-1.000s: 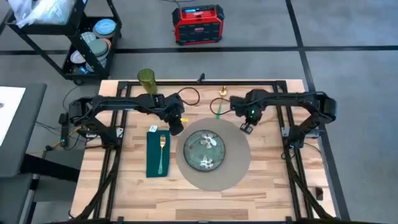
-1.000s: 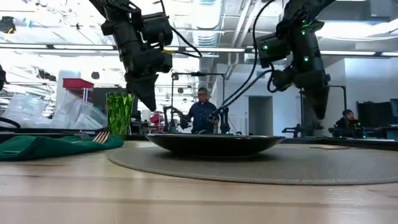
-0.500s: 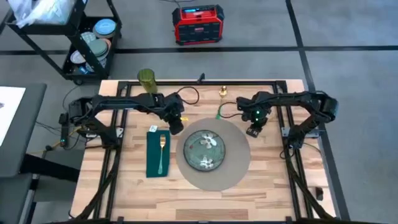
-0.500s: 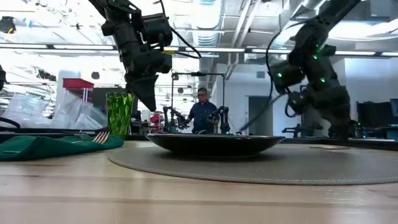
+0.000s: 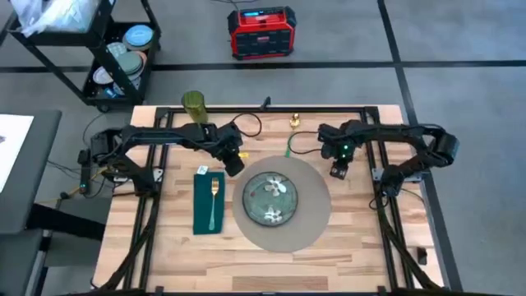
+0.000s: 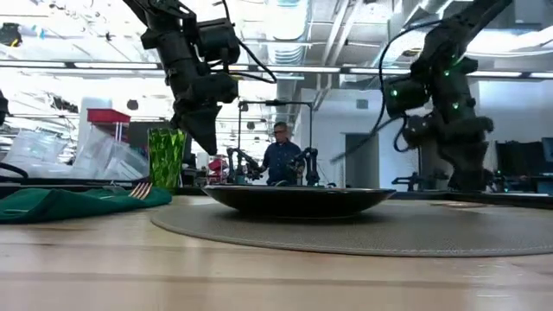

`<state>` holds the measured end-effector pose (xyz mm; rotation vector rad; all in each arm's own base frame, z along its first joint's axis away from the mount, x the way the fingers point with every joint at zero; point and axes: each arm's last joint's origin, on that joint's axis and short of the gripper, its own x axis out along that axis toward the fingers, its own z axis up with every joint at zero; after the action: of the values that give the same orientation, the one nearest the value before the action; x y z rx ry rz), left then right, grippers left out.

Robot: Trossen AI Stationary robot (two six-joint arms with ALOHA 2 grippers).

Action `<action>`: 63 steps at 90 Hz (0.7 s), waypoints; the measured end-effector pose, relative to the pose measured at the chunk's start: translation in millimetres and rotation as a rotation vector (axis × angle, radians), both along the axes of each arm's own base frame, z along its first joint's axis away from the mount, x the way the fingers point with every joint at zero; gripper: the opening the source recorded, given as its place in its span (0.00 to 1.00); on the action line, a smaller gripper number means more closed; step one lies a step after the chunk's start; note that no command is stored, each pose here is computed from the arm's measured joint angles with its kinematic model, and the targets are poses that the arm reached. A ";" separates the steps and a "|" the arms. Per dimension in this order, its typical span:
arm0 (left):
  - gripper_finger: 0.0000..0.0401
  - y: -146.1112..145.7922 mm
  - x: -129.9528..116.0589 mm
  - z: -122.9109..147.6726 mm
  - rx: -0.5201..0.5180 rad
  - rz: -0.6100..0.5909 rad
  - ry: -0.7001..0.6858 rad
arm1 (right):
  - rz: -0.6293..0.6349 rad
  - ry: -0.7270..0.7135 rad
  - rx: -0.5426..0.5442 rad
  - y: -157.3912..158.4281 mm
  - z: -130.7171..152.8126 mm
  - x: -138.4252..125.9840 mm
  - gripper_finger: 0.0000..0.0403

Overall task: Set table place
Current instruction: Put the golden knife on the gray table mat

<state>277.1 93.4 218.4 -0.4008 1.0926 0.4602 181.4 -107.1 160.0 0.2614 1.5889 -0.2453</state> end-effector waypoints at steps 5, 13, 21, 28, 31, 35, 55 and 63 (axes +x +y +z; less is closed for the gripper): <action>0.00 -0.1 0.0 0.0 0.004 0.001 0.002 | 0.084 0.008 -0.007 -1.7 -3.1 -1.6 0.32; 0.00 0.0 0.0 0.0 0.001 0.010 0.001 | 0.184 0.041 0.022 -4.1 -11.2 -2.2 0.33; 0.00 0.0 -0.1 0.0 -0.001 0.023 0.000 | 0.207 0.076 0.040 -6.5 -19.5 -1.3 0.35; 0.00 0.1 0.0 0.0 -0.002 0.035 -0.002 | 0.216 0.092 0.049 -9.8 -25.3 0.3 0.36; 0.00 0.2 -0.1 0.0 0.001 0.041 -0.001 | 0.218 0.098 0.055 -11.0 -27.9 0.6 0.36; 0.00 0.3 -0.1 0.0 0.002 0.048 -0.001 | 0.214 0.108 0.064 -12.4 -31.2 0.7 0.36; 0.00 1.9 -0.7 0.1 0.039 0.105 0.007 | 0.213 0.159 0.078 -15.8 -40.5 2.0 0.20; 0.00 1.9 -0.9 0.1 0.034 0.126 0.006 | 0.223 0.155 0.071 -15.9 -38.9 1.8 0.05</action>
<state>276.3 95.4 218.5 -0.4407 1.0673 0.5909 183.1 -123.0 121.1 0.1201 1.7671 -0.0364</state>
